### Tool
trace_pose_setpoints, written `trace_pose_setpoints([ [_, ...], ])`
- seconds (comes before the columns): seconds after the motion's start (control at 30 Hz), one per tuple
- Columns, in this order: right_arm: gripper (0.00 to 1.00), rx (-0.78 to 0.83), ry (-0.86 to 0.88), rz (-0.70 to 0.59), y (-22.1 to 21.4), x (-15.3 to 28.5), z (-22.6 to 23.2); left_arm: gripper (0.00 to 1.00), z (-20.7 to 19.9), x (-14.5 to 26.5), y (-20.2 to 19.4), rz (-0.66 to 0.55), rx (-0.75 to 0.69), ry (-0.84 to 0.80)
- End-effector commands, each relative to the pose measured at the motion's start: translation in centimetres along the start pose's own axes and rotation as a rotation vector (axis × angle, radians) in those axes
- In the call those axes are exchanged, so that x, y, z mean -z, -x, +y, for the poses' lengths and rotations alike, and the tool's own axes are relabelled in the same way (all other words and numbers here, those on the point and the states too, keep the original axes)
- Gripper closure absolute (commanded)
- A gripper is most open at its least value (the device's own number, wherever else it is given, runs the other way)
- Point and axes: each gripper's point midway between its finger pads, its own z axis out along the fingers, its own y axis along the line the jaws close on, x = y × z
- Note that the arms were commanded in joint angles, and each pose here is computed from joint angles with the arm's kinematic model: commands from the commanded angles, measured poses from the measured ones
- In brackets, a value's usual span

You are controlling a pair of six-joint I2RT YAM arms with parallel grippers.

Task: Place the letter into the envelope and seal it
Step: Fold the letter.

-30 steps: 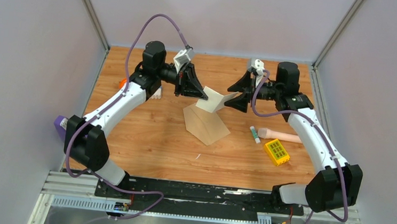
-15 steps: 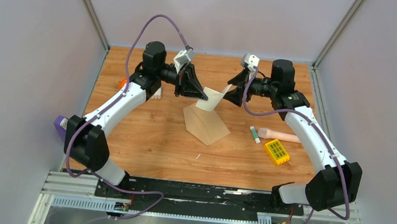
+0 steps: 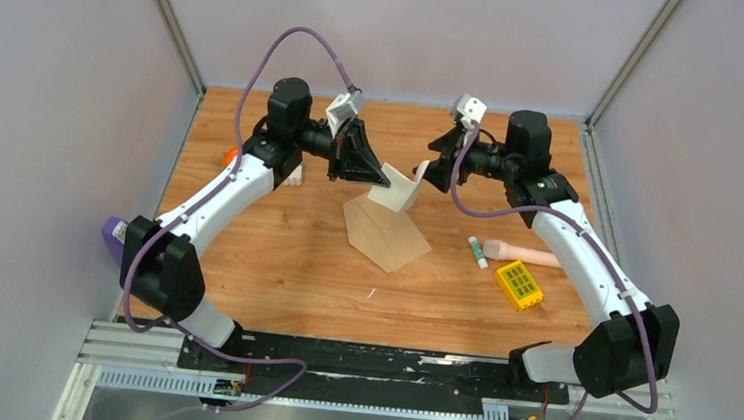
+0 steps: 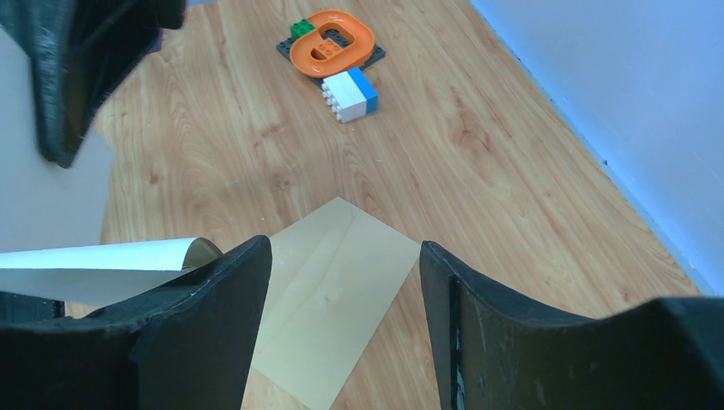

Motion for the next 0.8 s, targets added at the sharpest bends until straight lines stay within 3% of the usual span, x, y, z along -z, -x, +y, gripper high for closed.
trace_pose_setpoints([
  [0.0,0.35,0.038,0.026,-0.067,2.9,-0.2,2.0,1.0,0.3,0.0,0.5,-0.007,-0.043,0.05],
  [0.27,0.34,-0.001,0.053,-0.062,2.6,-0.9,2.7,1.0,1.6,0.0,0.4,-0.014,-0.043,0.116],
  [0.5,0.34,-0.044,-0.096,-0.026,1.3,-2.0,-0.4,1.0,1.9,0.0,0.2,-0.016,-0.033,0.118],
  [0.77,0.34,-0.098,-0.077,-0.035,1.7,-2.9,-0.4,1.0,2.4,-0.2,-0.2,-0.036,-0.013,0.132],
])
